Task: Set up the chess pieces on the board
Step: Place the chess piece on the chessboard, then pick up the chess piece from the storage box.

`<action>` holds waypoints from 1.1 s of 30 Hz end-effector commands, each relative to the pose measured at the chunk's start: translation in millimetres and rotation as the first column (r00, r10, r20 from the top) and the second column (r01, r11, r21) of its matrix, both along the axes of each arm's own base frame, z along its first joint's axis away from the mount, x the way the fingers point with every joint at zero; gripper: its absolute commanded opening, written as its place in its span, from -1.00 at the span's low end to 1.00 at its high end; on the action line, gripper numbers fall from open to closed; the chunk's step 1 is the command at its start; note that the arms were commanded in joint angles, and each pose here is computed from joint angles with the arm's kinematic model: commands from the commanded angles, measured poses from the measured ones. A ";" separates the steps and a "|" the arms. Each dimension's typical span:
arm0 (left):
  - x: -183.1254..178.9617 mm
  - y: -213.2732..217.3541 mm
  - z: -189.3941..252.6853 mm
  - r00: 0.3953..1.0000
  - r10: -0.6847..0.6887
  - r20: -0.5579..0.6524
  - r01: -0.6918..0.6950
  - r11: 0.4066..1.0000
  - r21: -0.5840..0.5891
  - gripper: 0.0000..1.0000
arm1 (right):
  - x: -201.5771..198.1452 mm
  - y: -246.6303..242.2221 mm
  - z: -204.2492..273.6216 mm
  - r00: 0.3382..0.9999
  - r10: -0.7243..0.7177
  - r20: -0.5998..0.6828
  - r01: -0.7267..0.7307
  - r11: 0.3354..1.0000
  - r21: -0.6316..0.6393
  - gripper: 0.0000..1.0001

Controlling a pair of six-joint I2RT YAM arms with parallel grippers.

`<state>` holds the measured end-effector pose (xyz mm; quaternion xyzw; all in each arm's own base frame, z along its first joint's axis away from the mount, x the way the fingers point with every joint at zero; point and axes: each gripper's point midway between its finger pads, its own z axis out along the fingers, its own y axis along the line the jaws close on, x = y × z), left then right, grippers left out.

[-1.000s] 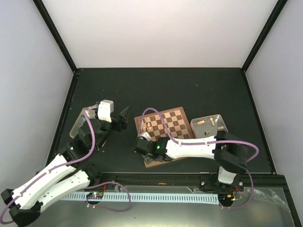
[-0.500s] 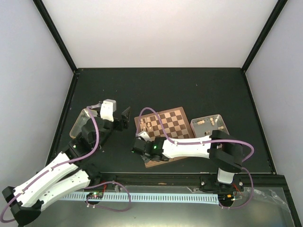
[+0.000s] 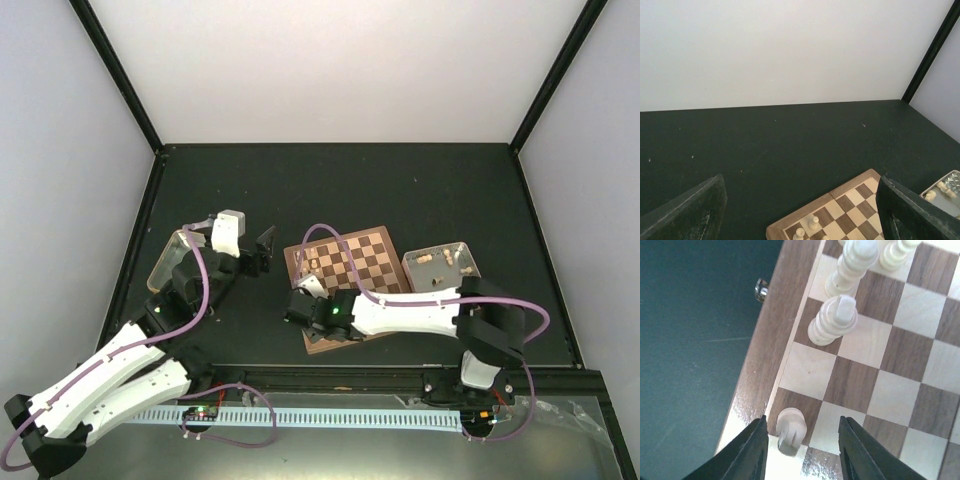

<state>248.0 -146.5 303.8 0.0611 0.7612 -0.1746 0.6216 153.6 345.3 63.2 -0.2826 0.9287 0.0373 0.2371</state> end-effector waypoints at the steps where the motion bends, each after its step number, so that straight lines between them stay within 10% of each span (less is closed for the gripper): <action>1: -0.5 7.6 16.0 0.999 0.026 0.031 -0.025 0.999 -0.029 0.67 | 9.5 1.9 44.1 0.997 -0.026 0.073 0.016 0.991 0.132 -0.16; 13: -2.6 12.6 22.0 0.999 0.037 0.039 -0.035 0.998 -0.058 0.69 | 77.6 -115.9 123.2 0.912 -0.406 0.063 0.338 0.829 0.446 0.05; 23: -0.8 1.7 13.9 1.000 -0.007 0.018 0.008 0.998 -0.060 0.69 | 115.2 -274.2 55.5 0.662 -0.748 -0.040 0.734 0.637 0.233 0.02; 33: 3.4 -11.3 6.3 0.999 -0.051 -0.002 0.051 0.997 -0.056 0.70 | 108.5 -313.3 -24.0 0.469 -0.849 -0.244 0.883 0.459 0.100 -0.16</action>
